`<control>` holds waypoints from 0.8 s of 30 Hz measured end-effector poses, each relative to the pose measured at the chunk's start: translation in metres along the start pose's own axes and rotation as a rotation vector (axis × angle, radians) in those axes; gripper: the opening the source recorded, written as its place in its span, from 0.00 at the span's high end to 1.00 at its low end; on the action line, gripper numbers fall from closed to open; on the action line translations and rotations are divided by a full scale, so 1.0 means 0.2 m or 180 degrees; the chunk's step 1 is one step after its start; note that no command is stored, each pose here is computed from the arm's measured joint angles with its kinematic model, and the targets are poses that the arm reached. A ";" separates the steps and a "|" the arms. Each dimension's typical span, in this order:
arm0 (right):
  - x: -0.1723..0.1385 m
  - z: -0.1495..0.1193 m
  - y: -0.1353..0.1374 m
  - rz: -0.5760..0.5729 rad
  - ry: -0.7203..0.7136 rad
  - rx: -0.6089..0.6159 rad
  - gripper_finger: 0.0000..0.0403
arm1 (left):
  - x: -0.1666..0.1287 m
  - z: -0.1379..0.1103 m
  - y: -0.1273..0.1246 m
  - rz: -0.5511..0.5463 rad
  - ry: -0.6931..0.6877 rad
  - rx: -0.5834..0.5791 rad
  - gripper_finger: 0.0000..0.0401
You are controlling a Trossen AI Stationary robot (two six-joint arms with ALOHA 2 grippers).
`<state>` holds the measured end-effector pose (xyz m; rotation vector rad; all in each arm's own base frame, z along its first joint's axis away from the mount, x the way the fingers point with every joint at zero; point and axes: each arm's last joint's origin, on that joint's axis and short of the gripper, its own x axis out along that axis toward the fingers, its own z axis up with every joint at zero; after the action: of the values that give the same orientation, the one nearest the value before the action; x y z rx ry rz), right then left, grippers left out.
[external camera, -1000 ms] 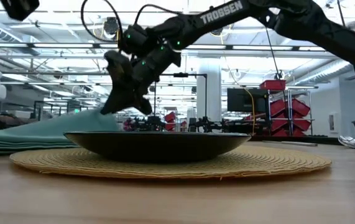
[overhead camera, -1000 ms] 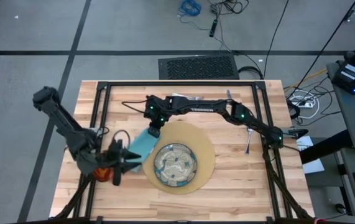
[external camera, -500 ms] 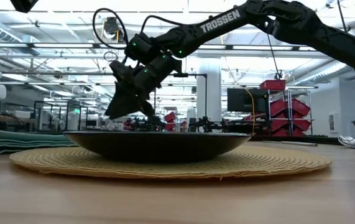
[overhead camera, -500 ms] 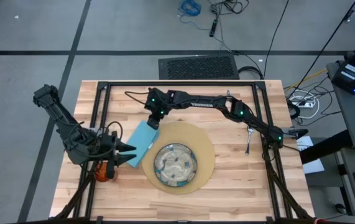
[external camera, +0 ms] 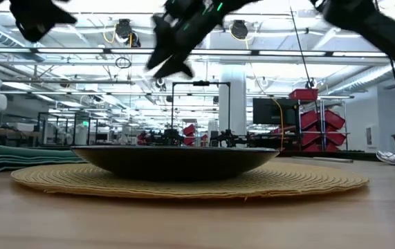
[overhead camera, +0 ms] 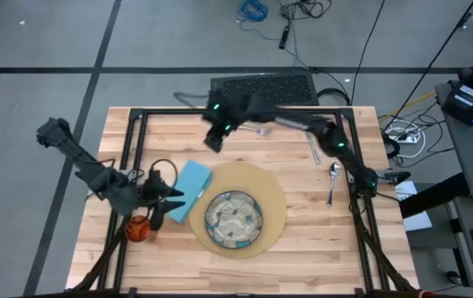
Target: Set table place
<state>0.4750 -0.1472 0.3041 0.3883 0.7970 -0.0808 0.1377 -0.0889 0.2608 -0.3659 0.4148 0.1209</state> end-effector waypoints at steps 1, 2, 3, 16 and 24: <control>-0.10 0.01 0.01 -0.0134 -0.0003 0.0007 0.60 | 0.01 0.01 0.02 0.0042 0.0129 -0.0077 0.64; -0.19 0.02 0.02 -0.0272 -0.0038 0.0015 0.60 | 0.02 0.03 0.05 0.0122 0.0227 -0.0137 0.64; -0.29 0.03 0.04 -0.0381 -0.0101 0.0018 0.61 | 0.03 0.04 0.07 0.0207 0.0333 -0.0186 0.64; -0.96 0.02 0.21 -0.0511 -0.0705 -0.0016 0.65 | 0.29 -0.02 0.28 0.0855 0.1772 -0.0639 0.64; -0.97 -0.02 0.20 -0.0637 -0.0494 -0.0069 0.65 | 0.37 -0.16 0.32 0.1173 0.2811 -0.0785 0.64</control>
<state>0.3462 -0.1226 0.4516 0.2772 0.6809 -0.2859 0.1803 -0.0385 0.1820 -0.5768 1.3493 0.3750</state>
